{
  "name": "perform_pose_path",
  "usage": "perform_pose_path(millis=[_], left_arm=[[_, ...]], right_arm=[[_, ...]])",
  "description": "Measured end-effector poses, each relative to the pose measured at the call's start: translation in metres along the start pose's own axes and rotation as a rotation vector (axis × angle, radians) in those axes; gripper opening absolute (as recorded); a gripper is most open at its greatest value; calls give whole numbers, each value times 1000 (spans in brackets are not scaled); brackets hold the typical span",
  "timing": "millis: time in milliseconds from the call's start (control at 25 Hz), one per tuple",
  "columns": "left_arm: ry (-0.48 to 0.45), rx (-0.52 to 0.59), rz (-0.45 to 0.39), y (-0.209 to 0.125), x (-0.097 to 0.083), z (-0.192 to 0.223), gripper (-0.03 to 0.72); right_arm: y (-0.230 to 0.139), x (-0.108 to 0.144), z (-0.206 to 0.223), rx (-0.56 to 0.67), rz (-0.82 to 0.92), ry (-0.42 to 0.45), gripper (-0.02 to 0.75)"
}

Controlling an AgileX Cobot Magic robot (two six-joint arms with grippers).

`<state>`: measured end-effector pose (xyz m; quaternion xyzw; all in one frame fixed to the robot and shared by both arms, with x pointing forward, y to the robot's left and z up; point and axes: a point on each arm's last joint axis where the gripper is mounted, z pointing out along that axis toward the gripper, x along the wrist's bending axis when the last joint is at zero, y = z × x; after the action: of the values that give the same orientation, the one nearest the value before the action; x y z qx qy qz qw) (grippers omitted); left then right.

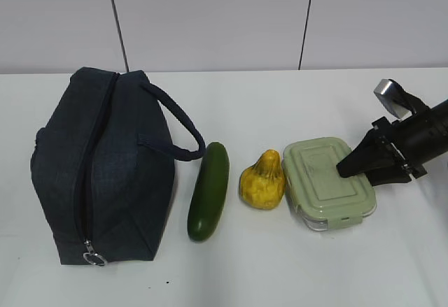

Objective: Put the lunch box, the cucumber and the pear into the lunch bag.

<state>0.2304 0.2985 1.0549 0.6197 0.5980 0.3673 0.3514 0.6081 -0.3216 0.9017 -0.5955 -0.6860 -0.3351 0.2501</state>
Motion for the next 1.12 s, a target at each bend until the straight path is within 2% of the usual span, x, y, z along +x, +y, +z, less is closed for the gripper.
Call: perform_pose_path(millis=[120, 360, 520, 640, 760, 1000, 1120], left_arm=[[-73, 42, -35, 13, -5, 10, 238], [-254, 20, -48, 59, -19, 37, 239], [-354, 129, -124, 77, -25, 68, 241], [-435, 188, -150, 87, -31, 90, 253], [-470, 239, -154, 95, -33, 114, 264], [-548, 364, -154, 90, -37, 163, 268], [-558, 428, -169, 85, -38, 182, 268]], right_arm=[[0, 0, 0, 0, 0, 0, 377], [0, 0, 0, 0, 0, 0, 377], [0, 0, 0, 0, 0, 0, 377], [0, 0, 0, 0, 0, 0, 377], [0, 0, 0, 0, 0, 0, 377], [0, 0, 0, 0, -2, 0, 377], [0, 0, 0, 0, -2, 0, 377]])
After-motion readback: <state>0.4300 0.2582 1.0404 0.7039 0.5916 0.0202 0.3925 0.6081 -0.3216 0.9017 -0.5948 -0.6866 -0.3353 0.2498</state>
